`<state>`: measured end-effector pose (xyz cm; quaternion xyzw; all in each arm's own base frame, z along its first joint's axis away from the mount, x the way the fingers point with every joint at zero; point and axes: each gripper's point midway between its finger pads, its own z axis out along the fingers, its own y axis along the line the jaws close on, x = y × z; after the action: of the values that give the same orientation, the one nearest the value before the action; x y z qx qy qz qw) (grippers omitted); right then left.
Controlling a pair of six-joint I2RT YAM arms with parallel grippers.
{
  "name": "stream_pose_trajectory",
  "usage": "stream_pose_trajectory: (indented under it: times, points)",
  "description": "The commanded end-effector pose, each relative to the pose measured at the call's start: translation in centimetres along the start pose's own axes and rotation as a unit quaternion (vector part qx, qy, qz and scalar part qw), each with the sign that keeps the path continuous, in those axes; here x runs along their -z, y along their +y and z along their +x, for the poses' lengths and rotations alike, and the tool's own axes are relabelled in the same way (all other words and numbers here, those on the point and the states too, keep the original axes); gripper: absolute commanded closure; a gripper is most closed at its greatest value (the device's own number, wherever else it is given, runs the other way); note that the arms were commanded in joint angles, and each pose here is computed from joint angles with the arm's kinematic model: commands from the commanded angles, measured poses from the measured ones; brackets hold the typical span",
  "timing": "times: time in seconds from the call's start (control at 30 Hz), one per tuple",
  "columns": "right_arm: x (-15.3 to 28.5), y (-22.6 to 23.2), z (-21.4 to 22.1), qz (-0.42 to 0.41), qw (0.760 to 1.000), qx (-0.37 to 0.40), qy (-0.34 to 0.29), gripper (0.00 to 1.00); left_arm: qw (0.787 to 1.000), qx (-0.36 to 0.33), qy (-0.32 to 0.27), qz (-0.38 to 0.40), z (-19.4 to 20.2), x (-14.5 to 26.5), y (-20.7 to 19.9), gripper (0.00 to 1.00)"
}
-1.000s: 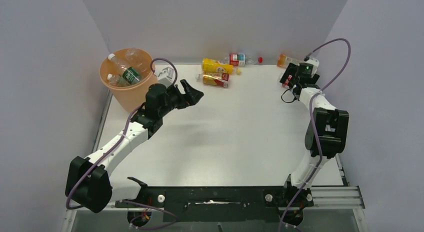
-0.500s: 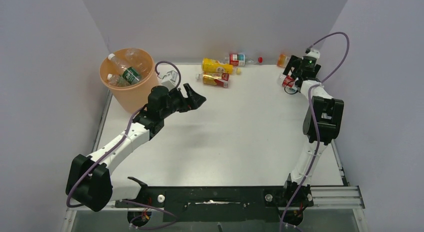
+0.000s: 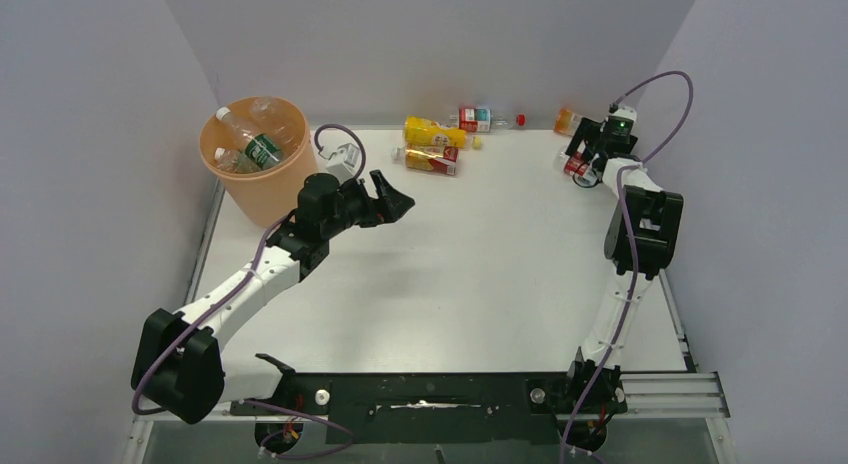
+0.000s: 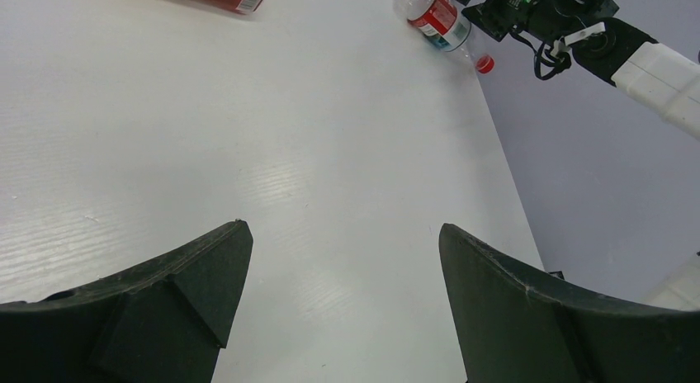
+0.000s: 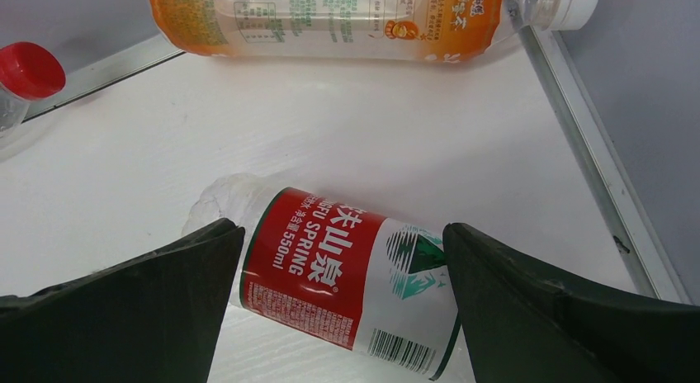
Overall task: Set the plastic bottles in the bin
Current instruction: Pick up the plastic bottle at the center of the board.
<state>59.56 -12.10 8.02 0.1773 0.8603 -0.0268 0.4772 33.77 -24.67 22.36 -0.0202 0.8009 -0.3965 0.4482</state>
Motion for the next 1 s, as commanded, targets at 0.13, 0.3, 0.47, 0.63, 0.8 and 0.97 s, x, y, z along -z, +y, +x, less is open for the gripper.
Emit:
stream_pose_trajectory:
  times: [0.13, 0.3, 0.47, 0.63, 0.8, 0.97]
  points:
    - [2.9, 2.2, -0.5, -0.051, 0.998, -0.023, -0.009, 0.02, 0.999, -0.013, -0.022, 0.029, -0.9, 1.7, -1.7, 0.15]
    - [5.2, 3.7, 1.4, -0.063, 0.998, -0.007, 0.008, 0.02, 0.999, -0.012, -0.021, 0.028, -0.6, 2.4, -1.7, 0.15]
    - [11.2, 6.5, 1.7, -0.076, 0.996, 0.034, -0.012, 0.02, 0.999, -0.009, -0.024, 0.028, -0.3, 3.1, -1.9, 0.15]
    - [16.1, 8.9, 1.9, -0.098, 0.993, 0.057, -0.026, 0.02, 0.999, -0.007, -0.02, 0.03, 0.3, 3.6, -2.2, 0.15]
    - [18.4, 8.9, 2.5, -0.106, 0.992, 0.057, -0.026, 0.02, 0.999, -0.01, -0.016, 0.028, 0.9, 4.0, -2.7, 0.15]
    - [19.0, 8.2, 5.6, -0.106, 0.991, 0.079, 0.009, 0.02, 1.0, -0.005, 0.009, 0.022, 2.8, 3.8, -3.0, 0.15]
